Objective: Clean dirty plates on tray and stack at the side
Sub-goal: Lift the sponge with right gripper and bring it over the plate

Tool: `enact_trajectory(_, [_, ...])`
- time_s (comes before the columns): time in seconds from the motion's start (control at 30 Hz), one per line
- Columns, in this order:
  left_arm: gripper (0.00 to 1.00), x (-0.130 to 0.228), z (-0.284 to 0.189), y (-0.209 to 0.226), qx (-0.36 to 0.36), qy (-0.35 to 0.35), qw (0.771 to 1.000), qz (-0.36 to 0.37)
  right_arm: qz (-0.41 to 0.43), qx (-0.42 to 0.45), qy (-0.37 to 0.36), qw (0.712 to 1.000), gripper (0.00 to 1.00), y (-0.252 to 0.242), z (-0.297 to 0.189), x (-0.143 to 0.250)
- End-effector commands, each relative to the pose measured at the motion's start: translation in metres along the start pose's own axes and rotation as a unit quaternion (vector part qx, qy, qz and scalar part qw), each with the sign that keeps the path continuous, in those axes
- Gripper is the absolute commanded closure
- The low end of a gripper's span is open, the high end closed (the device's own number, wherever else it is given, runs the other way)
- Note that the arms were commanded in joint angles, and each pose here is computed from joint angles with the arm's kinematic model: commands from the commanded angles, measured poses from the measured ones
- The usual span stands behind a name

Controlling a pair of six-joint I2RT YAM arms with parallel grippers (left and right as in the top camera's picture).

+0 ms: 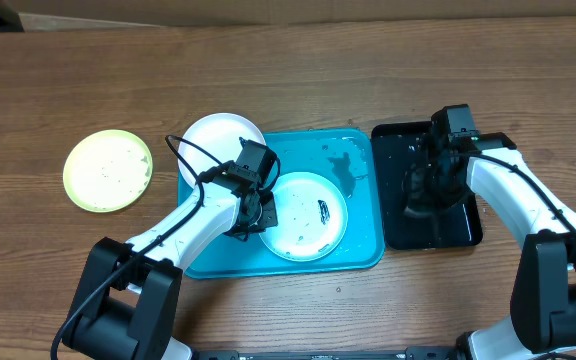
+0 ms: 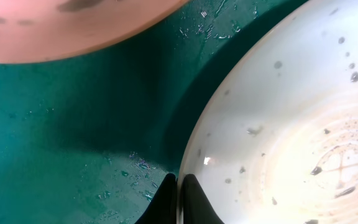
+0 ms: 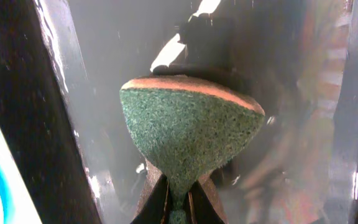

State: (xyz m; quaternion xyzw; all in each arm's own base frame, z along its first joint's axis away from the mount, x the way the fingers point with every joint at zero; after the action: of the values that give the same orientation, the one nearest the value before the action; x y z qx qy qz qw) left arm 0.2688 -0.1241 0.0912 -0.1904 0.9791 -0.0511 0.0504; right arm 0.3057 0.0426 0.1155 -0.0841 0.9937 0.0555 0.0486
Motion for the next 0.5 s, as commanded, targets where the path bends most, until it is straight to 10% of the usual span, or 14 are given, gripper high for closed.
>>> enact_trajectory(0.0, [0.96,-0.002,0.0,-0.002,-0.001,-0.001,1.0,0.003,-0.008,0.004,-0.039,0.999,0.96,0.003,-0.029,-0.02])
enact_trajectory(0.47, [0.96,-0.009,0.0,0.013,-0.022,0.001,0.996,-0.088,-0.008,-0.034,-0.03,0.999,0.96,0.012,-0.046,-0.023])
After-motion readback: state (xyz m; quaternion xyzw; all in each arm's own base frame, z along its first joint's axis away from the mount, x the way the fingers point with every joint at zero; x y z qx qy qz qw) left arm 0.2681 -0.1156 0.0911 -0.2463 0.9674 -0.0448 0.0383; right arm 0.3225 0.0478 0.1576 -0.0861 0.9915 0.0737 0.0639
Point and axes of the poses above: each gripper's point midway between its finger pads, its own z axis out along the fingers, its own y axis along the line the jaws close on, x = y × z, the point moved 8 cm from there along -z, back along the fingers, and after that the axes turned 13 degrees about -z, right-handed, at the moved point
